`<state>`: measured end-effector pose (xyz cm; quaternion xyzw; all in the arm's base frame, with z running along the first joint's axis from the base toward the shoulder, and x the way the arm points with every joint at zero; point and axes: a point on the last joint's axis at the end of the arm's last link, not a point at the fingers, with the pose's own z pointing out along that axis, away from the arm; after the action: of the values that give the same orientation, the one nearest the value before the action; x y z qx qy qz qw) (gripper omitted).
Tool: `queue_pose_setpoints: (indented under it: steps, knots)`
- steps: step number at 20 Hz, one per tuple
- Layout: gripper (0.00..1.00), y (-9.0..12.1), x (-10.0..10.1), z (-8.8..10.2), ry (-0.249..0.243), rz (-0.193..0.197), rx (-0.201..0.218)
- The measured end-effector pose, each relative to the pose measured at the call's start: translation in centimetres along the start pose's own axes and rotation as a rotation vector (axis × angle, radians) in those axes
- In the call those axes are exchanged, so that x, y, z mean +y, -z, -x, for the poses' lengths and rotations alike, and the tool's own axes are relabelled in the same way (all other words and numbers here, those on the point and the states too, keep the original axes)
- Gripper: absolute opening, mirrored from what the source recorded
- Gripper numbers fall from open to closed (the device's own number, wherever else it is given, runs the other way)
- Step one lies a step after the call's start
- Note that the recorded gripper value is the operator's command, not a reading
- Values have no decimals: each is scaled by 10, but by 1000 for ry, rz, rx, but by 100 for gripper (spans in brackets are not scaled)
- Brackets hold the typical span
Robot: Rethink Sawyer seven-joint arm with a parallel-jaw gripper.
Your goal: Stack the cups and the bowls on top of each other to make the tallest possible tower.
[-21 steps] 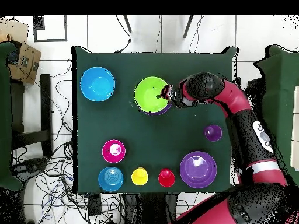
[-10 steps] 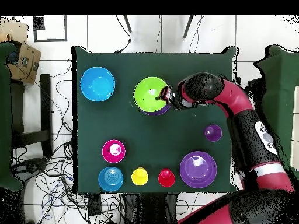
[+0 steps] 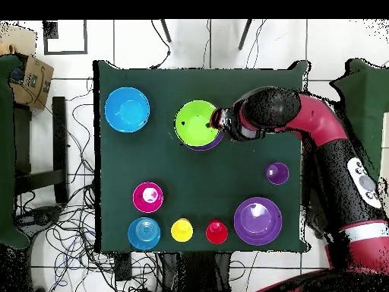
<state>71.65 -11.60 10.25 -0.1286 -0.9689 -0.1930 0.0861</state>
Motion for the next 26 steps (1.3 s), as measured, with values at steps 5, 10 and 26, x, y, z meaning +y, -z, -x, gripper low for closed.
queue_pose_setpoints:
  steps: [5,10,26]
  knots:
    - [100,23,5,-2,4,-18,6]
    - [100,36,6,-5,4,-25,17]
    - [100,48,-23,-8,3,-109,27]
